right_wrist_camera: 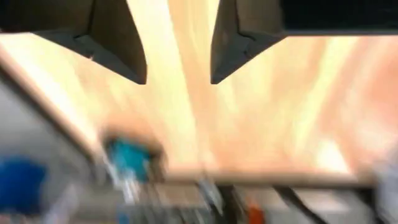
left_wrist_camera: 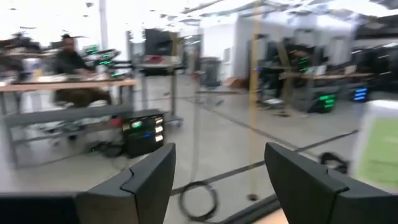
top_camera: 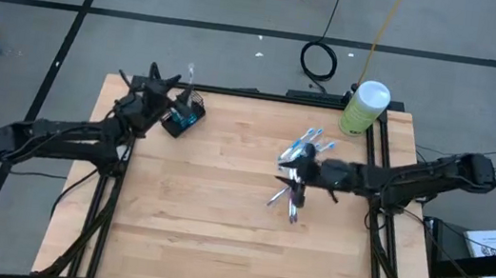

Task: Pick & Place toothbrushing station
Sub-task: Put the purple toothbrush into the right compartment of the wire organizer

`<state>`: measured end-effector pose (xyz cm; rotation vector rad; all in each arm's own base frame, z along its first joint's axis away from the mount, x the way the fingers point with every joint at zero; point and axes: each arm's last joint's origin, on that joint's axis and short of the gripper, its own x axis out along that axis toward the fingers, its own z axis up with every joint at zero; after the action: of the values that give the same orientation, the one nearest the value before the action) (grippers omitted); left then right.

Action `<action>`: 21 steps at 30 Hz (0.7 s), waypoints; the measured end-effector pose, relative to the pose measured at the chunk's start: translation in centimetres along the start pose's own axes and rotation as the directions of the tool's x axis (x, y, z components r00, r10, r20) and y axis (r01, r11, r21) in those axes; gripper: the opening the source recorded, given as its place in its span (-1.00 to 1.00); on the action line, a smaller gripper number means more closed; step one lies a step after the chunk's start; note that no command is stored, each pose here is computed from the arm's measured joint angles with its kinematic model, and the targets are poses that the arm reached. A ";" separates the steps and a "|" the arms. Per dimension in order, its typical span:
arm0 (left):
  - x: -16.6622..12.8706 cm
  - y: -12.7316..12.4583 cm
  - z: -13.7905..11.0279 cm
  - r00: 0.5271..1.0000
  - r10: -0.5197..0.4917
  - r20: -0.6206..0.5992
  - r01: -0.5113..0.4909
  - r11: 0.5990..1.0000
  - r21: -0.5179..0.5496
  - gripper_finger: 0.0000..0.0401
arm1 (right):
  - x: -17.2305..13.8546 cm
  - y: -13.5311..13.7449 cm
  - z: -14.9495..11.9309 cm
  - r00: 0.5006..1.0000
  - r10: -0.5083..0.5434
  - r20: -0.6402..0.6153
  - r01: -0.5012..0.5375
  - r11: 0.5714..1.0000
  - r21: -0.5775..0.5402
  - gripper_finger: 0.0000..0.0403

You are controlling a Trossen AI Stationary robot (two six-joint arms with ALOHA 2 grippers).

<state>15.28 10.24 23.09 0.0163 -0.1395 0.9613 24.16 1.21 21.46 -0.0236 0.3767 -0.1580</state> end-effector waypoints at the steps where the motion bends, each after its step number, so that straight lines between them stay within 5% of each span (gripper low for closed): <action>1: -0.1 -0.2 0.1 1.000 -0.020 0.004 0.020 1.000 -0.006 0.27 | 0.0 0.5 -0.3 0.995 -0.038 -0.088 0.041 0.999 0.030 -0.06; 4: -0.4 -0.8 0.1 0.998 -0.057 0.000 0.057 0.998 -0.009 0.27 | -0.3 1.4 -1.3 0.941 -0.124 -0.314 0.177 0.973 0.147 0.04; 9: -0.3 -1.4 -0.5 0.996 -0.083 -0.030 0.082 0.996 -0.024 0.27 | -0.4 1.5 -3.1 0.860 -0.178 -0.479 0.377 0.854 0.359 0.02; 21: 0.5 -2.0 -2.6 0.987 -0.094 -0.129 0.091 0.995 -0.031 0.27 | 2.1 0.7 -6.3 0.764 -0.192 -0.616 0.496 0.785 0.371 -0.17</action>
<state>17.53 9.71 20.70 -0.0627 -0.0303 0.8650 23.82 1.59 14.79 0.5051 0.9054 -0.6622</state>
